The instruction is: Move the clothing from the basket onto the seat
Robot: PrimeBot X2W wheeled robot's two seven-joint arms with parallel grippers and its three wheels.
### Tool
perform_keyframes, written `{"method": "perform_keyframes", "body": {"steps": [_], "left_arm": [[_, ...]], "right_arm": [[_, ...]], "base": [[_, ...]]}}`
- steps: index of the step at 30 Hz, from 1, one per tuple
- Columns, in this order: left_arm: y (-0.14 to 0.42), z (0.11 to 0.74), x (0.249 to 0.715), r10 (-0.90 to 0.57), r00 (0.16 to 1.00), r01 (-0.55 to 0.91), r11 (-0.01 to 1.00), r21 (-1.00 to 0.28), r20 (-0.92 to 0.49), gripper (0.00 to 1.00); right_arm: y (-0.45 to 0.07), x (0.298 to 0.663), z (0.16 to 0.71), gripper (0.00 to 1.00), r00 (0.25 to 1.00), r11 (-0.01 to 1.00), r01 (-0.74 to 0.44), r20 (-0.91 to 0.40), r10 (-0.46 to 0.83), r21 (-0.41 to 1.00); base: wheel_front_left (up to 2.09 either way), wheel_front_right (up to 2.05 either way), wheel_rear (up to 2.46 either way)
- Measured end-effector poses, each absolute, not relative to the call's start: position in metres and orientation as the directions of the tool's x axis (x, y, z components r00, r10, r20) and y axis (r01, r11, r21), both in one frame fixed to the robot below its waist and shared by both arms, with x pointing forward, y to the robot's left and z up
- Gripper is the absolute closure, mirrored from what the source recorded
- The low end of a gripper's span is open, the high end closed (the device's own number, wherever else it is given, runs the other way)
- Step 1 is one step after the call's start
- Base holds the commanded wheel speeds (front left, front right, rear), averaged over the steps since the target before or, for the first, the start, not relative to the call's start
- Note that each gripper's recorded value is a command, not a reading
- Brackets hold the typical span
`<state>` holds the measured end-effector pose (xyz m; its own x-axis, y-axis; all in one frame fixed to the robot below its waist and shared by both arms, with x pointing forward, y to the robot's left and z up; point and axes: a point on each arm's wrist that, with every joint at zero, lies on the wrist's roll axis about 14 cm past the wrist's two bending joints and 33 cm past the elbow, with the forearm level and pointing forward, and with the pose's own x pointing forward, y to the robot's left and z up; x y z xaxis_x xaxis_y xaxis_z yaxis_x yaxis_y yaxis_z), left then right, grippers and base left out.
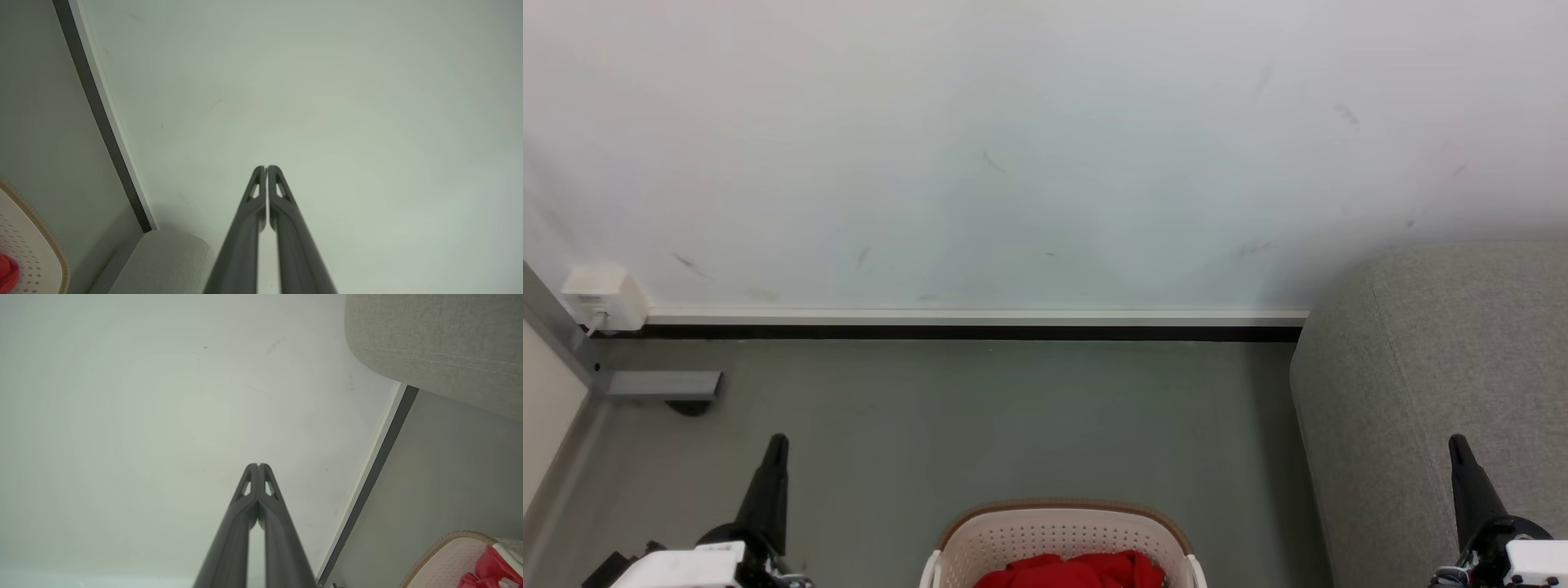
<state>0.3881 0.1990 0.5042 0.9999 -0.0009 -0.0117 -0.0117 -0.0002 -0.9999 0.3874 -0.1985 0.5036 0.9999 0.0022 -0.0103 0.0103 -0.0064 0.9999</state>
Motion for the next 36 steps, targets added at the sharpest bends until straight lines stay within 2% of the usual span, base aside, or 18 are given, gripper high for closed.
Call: {"method": "perform_keyframes", "body": {"steps": [36], "left_arm": [[0.199, 0.5042, 0.388, -0.001, 1.0, -0.012, 0.0, -1.0, -0.012, 1.0]], "right_arm": [[-0.1985, 0.3874, 0.5036, 1.0, 1.0, -0.006, 0.01, -0.01, 0.002, 1.0]], "base": [[0.0, 0.0, 0.0]]}}
